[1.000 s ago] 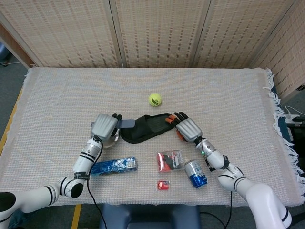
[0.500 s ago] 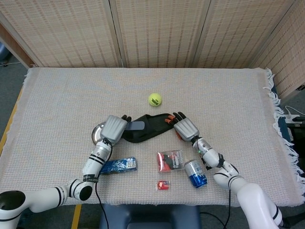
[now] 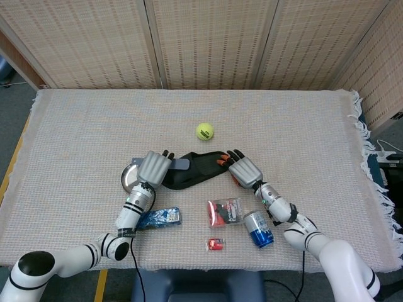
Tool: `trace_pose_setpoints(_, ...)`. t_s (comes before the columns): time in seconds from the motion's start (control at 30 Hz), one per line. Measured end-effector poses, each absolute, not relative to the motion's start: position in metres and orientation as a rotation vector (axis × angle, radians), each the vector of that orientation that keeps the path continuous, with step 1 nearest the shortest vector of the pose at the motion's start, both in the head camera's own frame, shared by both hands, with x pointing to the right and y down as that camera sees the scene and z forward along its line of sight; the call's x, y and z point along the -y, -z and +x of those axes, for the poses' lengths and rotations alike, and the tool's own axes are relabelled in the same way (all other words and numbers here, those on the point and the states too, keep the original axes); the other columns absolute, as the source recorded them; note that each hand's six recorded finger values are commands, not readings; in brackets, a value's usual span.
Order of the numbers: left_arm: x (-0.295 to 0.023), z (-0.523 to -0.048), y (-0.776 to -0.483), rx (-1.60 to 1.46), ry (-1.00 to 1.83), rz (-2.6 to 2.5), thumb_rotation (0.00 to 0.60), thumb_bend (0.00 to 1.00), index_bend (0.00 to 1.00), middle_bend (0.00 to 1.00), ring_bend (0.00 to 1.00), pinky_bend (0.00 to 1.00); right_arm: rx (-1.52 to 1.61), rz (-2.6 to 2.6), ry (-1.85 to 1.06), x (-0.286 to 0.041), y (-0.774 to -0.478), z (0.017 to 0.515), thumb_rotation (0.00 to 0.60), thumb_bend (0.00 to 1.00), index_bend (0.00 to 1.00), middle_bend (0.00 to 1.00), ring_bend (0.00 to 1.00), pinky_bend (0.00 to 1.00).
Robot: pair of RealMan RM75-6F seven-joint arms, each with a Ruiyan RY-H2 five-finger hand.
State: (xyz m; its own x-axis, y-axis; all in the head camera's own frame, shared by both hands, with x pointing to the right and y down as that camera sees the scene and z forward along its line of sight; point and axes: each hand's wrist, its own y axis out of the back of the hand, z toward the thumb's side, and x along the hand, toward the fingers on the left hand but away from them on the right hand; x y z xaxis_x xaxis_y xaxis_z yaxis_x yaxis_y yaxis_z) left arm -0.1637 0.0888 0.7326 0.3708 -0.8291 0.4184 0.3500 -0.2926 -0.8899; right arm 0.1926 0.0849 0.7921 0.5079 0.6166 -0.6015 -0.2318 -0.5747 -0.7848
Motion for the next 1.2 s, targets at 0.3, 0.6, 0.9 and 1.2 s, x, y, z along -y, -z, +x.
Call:
trace_pose_setpoints(0.3, -0.082, -0.183, -0.737, -0.475, 1.306, -1.425, 0.600, 0.50, 0.52, 0.64, 0.71, 1.00, 0.319, -1.855, -1.188, -0.085, -0.791, 0.193, 0.600, 0.77, 0.19, 0.12, 0.00, 0.08)
trace_pose_setpoints(0.6, -0.093, -0.159, -0.731, -0.466, 1.237, -1.467, 0.600, 0.50, 0.52, 0.64, 0.71, 1.00, 0.312, -1.855, -1.198, -0.088, -0.791, 0.194, 0.600, 0.77, 0.19, 0.12, 0.00, 0.08)
trace_pose_setpoints(0.9, -0.095, -0.148, -0.735, -0.448, 1.215, -1.463, 0.600, 0.50, 0.52, 0.64, 0.71, 1.00, 0.303, -1.851, -1.216, -0.087, -0.793, 0.198, 0.600, 0.77, 0.19, 0.12, 0.00, 0.08)
trace_pose_setpoints(1.2, -0.089, -0.162, -0.742, -0.427, 1.250, -1.412, 0.600, 0.50, 0.52, 0.63, 0.71, 1.00, 0.296, -1.843, -1.218, -0.086, -0.793, 0.200, 0.600, 0.77, 0.19, 0.12, 0.00, 0.08)
